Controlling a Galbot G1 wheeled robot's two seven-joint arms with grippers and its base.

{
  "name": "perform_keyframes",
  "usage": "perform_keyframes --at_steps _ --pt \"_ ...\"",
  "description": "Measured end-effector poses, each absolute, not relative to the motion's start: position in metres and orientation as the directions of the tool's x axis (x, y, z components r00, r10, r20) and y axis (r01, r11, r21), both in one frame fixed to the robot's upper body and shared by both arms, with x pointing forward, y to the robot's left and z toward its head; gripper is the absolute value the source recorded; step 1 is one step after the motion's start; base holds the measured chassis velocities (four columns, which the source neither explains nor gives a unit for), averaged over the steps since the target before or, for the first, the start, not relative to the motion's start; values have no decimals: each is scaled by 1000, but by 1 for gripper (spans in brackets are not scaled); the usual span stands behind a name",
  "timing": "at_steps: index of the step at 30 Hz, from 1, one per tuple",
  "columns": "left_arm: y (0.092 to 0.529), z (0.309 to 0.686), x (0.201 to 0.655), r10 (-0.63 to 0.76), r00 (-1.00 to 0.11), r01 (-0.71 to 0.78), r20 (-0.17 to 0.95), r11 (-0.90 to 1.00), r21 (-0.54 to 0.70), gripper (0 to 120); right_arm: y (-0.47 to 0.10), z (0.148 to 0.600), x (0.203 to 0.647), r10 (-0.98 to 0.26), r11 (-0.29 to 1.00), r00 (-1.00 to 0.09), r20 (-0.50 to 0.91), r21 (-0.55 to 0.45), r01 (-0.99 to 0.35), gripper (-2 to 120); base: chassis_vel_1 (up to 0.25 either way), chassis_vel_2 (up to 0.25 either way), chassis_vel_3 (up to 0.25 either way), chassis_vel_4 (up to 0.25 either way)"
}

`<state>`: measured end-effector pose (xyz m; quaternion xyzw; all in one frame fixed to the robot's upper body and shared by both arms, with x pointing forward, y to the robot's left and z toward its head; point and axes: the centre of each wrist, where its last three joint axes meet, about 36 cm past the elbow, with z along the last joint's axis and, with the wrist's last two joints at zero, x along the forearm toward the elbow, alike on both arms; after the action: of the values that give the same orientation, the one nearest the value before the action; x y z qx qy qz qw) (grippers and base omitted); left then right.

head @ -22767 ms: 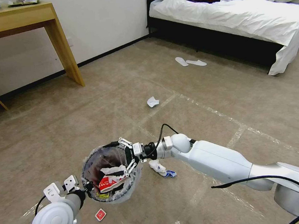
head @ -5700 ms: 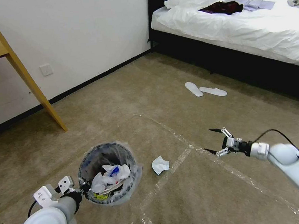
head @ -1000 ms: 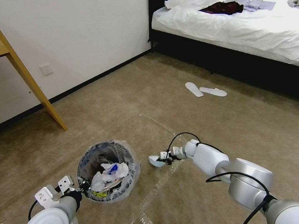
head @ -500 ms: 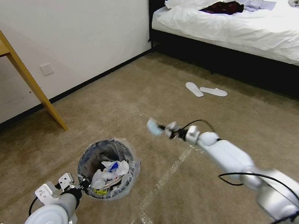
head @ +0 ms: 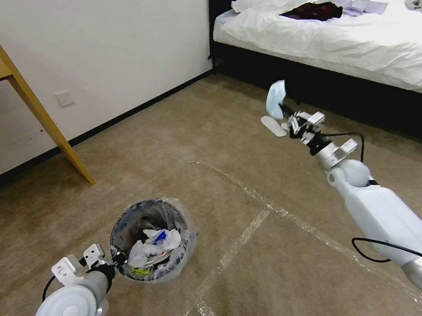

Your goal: Pick up the trash bin and place the garbage on the floor into it.

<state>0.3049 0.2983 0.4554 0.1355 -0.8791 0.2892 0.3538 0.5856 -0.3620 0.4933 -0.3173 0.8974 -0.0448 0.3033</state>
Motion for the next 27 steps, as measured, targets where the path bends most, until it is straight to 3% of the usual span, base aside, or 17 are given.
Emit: perform_keyframes --at_steps 13,27 --pt "298 456 301 -44 -713 -453 699 791 -412 0 -311 554 551 -775 579 -330 -539 -395 -713 0 0 0 0 0" --pt "297 457 300 -44 -716 -455 696 786 -419 0 -227 533 527 -914 272 -79 -398 -455 -848 0 0 0 0 0"
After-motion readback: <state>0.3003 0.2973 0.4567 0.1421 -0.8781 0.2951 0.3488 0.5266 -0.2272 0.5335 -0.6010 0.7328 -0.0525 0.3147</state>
